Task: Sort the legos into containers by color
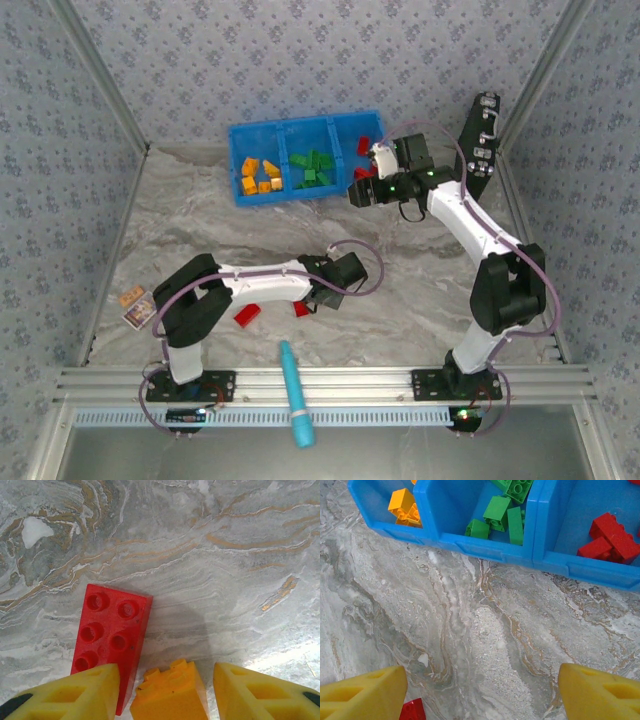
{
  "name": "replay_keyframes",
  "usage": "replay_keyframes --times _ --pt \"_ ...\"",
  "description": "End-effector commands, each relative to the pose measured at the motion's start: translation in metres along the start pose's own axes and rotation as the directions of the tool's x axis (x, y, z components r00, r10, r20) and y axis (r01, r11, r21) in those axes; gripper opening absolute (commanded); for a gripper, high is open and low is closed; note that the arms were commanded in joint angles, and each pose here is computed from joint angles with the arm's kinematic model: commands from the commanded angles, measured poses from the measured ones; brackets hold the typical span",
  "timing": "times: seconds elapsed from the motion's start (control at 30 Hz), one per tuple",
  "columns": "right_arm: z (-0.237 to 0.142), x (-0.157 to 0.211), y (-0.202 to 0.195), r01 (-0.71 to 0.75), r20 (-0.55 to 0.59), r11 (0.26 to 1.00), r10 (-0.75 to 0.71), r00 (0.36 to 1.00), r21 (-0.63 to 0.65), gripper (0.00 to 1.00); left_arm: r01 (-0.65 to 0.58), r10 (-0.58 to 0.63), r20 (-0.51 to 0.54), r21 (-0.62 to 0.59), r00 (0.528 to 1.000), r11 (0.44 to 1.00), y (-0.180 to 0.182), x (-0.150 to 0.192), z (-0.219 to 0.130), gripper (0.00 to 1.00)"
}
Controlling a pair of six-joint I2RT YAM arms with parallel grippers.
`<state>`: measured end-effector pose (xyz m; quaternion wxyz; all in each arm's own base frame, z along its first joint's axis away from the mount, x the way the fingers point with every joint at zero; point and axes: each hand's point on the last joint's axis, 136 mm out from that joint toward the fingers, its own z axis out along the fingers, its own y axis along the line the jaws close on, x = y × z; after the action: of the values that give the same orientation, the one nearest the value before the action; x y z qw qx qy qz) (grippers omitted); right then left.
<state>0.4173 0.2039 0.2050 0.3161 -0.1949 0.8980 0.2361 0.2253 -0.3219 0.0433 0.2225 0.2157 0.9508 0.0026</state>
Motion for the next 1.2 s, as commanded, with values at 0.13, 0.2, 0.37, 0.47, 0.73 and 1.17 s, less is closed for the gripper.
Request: replay_keyframes --times 0.13,0.2,0.37,0.47,0.73,1.17 --pt "-0.003 -0.006 0.000 0.002 0.004 1.000 -0.002 1.000 -0.009 0.81 -0.007 0.007 -0.029 -0.030 1.000 1.000 0.002 0.006 0.000 0.46" --pt "-0.003 -0.007 -0.001 -0.001 0.005 1.000 0.001 1.000 -0.005 0.81 -0.008 0.007 -0.035 -0.033 0.999 0.999 0.003 0.008 0.000 0.41" --pt "-0.003 -0.007 -0.001 0.001 0.005 1.000 -0.001 1.000 -0.005 0.81 -0.004 0.003 -0.040 -0.036 0.999 0.999 0.004 0.010 0.000 0.34" --pt "-0.003 -0.007 -0.001 0.001 0.006 1.000 -0.001 1.000 -0.003 0.81 -0.003 0.001 -0.043 -0.038 0.999 0.999 0.004 0.011 -0.001 0.31" --pt "-0.002 -0.006 -0.002 -0.003 0.005 1.000 0.003 1.000 -0.006 0.81 0.020 -0.020 -0.006 -0.048 1.000 0.999 0.010 0.004 -0.014 0.30" --pt "-0.002 -0.005 0.000 -0.006 0.003 1.000 0.006 1.000 -0.014 0.81 0.021 -0.017 0.042 -0.089 0.999 0.996 0.025 -0.008 -0.038 0.33"
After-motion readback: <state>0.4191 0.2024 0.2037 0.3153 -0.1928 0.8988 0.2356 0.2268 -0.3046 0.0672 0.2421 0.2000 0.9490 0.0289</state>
